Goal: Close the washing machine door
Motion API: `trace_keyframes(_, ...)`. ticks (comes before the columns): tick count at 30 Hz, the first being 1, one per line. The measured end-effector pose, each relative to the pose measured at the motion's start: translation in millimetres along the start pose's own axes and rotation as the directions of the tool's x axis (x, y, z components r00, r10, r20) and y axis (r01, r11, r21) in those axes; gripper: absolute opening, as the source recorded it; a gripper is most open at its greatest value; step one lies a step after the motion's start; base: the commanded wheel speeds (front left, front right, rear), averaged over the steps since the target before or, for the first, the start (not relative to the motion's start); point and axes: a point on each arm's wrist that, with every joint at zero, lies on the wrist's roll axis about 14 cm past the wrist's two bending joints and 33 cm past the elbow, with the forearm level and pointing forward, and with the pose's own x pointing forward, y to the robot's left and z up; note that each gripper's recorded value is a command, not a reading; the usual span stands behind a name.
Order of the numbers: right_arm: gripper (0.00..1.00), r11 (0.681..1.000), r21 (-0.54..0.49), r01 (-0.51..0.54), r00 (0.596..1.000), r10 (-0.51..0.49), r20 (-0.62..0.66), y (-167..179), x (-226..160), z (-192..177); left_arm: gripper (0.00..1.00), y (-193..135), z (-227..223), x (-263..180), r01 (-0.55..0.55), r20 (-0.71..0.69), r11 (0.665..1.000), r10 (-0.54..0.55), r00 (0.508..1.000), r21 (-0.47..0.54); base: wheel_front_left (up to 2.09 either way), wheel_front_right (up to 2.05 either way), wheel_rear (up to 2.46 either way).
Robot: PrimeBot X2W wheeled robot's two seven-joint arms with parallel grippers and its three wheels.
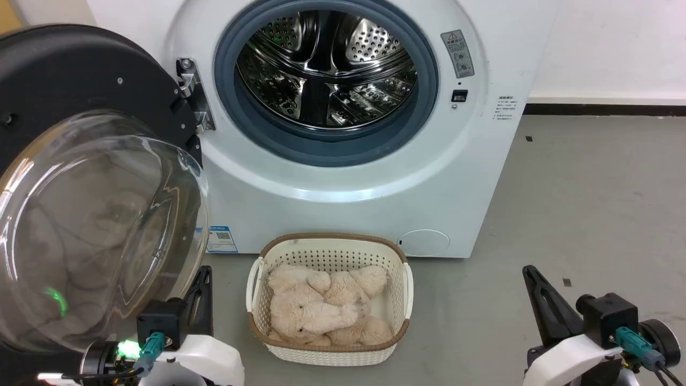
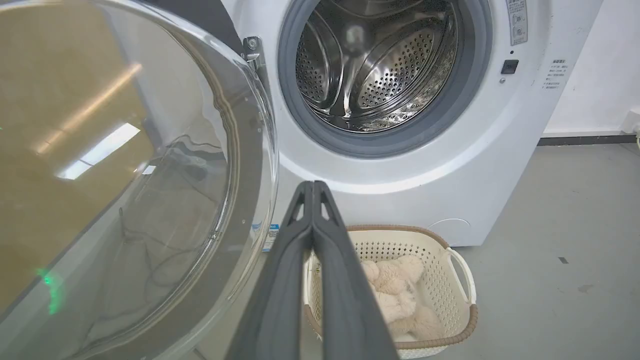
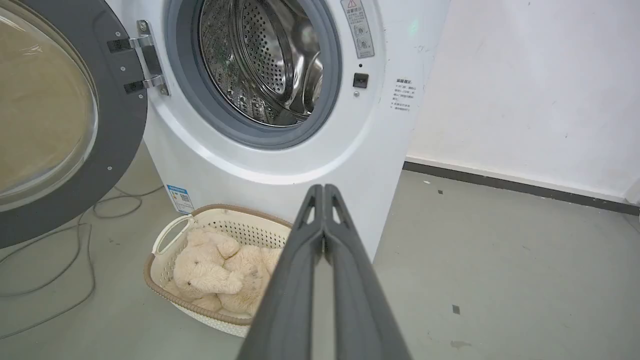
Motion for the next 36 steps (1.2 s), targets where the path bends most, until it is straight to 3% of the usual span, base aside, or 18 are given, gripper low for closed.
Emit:
trace_keyframes(7, 0.00, 1.000, 0.000, 0.000, 1.000, 0.000, 0.000, 0.0, 0.0, 0.0, 0.00, -0.1, 0.0, 0.0, 0.000, 0.000, 1.000, 0.000, 1.000, 0.000, 0.00, 0.00, 0.00)
trace_keyframes(8, 1.00, 1.000, 0.000, 0.000, 1.000, 0.000, 0.000, 0.0, 0.0, 0.0, 1.00, 0.0, 0.0, 0.0, 0.000, 0.000, 1.000, 0.000, 1.000, 0.000, 0.00, 0.00, 0.00)
trace_keyframes(36, 1.00, 0.999, 0.027, -0.031, 0.998, 0.030, 0.058, 9.4, 6.4, 9.8, 1.00, 11.7, 4.4, -6.0, -0.039, 0.040, 0.999, 0.040, 0.998, -0.019, 0.00, 0.00, 0.00)
